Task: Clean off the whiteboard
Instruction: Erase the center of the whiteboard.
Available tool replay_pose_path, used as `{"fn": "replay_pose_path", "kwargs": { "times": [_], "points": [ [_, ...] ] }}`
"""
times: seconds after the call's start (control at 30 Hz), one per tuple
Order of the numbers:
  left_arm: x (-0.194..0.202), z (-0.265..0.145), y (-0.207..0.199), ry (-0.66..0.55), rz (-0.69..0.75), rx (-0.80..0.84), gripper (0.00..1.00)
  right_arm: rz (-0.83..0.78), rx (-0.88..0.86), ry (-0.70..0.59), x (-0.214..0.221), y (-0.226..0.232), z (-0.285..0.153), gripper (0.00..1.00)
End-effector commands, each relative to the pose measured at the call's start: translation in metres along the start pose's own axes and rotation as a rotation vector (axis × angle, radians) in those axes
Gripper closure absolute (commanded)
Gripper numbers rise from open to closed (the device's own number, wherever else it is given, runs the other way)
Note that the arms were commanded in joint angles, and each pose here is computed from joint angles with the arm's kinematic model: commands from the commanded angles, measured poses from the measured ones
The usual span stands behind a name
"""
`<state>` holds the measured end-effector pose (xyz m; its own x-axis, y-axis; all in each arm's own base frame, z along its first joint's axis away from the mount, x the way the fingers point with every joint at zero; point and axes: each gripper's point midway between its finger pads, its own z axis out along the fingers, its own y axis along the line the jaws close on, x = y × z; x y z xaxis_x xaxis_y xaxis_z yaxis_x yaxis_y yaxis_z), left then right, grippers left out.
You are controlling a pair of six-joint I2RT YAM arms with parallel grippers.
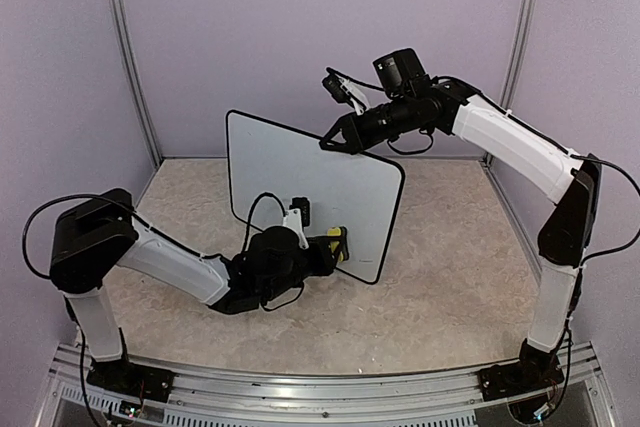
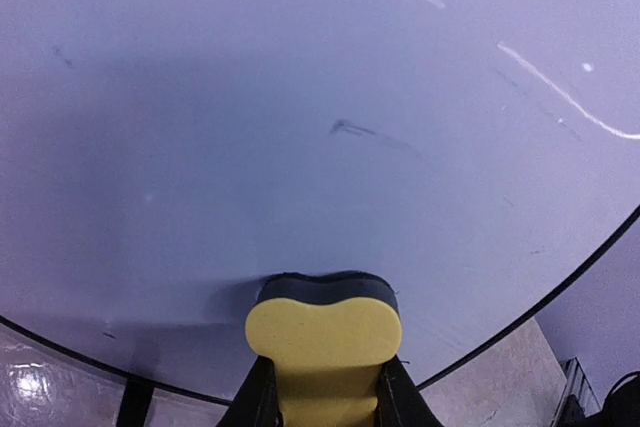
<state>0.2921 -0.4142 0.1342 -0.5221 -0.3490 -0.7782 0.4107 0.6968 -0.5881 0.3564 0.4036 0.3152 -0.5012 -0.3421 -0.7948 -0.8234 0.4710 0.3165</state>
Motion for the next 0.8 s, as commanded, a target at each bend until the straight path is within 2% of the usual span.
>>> {"fn": "replay_pose_path", "kwargs": {
  "times": [0.0,0.07,0.2,0.3,0.6,0.77],
  "points": [
    [0.03,0.001,0.0,0.057,0.341,-0.052,1.0,0.17,-0.103,0.294,0.081,0.019,0.03,1.0],
    [0.036,-0.002,0.006,0.048,0.473,-0.118,1.0,0.17,-0.101,0.287,0.079,0.02,0.029,1.0],
    [0.053,-0.001,0.018,0.073,0.634,-0.191,1.0,0.171,-0.104,0.281,0.079,0.021,0.027,1.0],
    [0.062,-0.002,0.01,0.056,0.708,-0.152,1.0,0.17,-0.104,0.28,0.08,0.021,0.025,1.0],
    [0.085,0.008,-0.017,0.003,0.812,-0.175,1.0,0.162,-0.109,0.278,0.082,0.022,0.024,1.0],
    [0.082,0.013,-0.034,-0.032,0.785,-0.145,1.0,0.163,-0.112,0.273,0.082,0.023,0.023,1.0]
  ]
}}
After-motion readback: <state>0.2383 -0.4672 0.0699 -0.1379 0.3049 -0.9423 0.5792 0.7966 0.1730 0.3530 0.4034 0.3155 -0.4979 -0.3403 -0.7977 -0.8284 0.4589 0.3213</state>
